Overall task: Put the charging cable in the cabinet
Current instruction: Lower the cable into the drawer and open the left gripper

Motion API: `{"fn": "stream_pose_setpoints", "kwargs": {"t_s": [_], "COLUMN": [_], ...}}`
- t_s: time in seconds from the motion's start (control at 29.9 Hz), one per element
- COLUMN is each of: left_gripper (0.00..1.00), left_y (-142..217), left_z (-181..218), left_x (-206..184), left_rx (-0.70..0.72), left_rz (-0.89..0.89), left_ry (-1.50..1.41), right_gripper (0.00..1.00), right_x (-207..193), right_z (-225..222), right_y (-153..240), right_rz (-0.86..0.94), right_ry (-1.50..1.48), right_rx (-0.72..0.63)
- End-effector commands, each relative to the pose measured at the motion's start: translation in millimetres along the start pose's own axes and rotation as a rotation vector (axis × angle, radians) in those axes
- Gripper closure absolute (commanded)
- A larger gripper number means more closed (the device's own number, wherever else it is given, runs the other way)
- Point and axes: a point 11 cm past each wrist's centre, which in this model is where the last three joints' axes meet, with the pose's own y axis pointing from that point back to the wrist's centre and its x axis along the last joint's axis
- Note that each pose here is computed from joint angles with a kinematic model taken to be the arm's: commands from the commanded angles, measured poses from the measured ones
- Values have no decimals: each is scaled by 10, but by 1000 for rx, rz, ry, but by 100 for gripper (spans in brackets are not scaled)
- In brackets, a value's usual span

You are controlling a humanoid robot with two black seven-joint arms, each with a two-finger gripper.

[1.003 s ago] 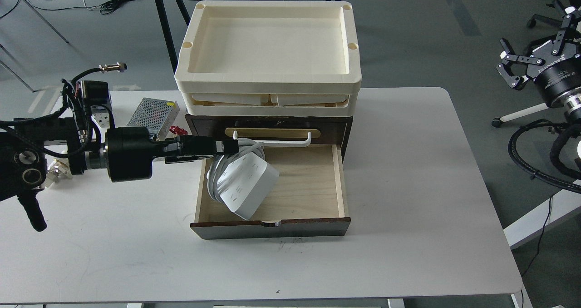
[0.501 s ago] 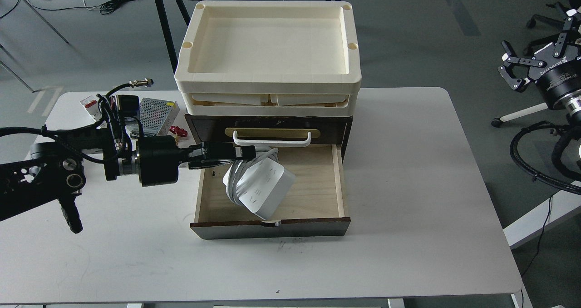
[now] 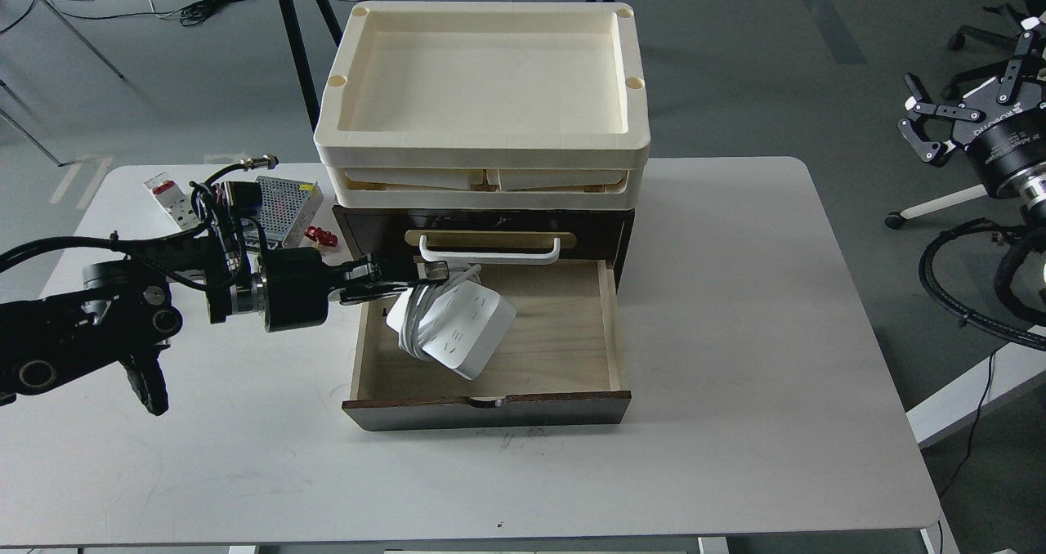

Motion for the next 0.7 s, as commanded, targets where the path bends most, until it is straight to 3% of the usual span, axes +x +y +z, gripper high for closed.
{"fn": "stream_pose_setpoints", "kwargs": {"t_s": [0.0,0.57,0.67], "left_gripper": [96,95,91], "left_y": [-28,-90,-85], "left_z": [-105,-371,-373], "left_x": [-19,34,20], "left_rx": [21,85,86], "left_rz": [5,38,24], "left_ry": [13,38,46], "right_gripper": [0,0,0], "right_x": [6,30,30], "right_z": [-7,8,7], "right_y": [5,30,30], "right_rz": [1,7,7], "right_ry": [0,1,1], "right_rx": [5,1,3]}}
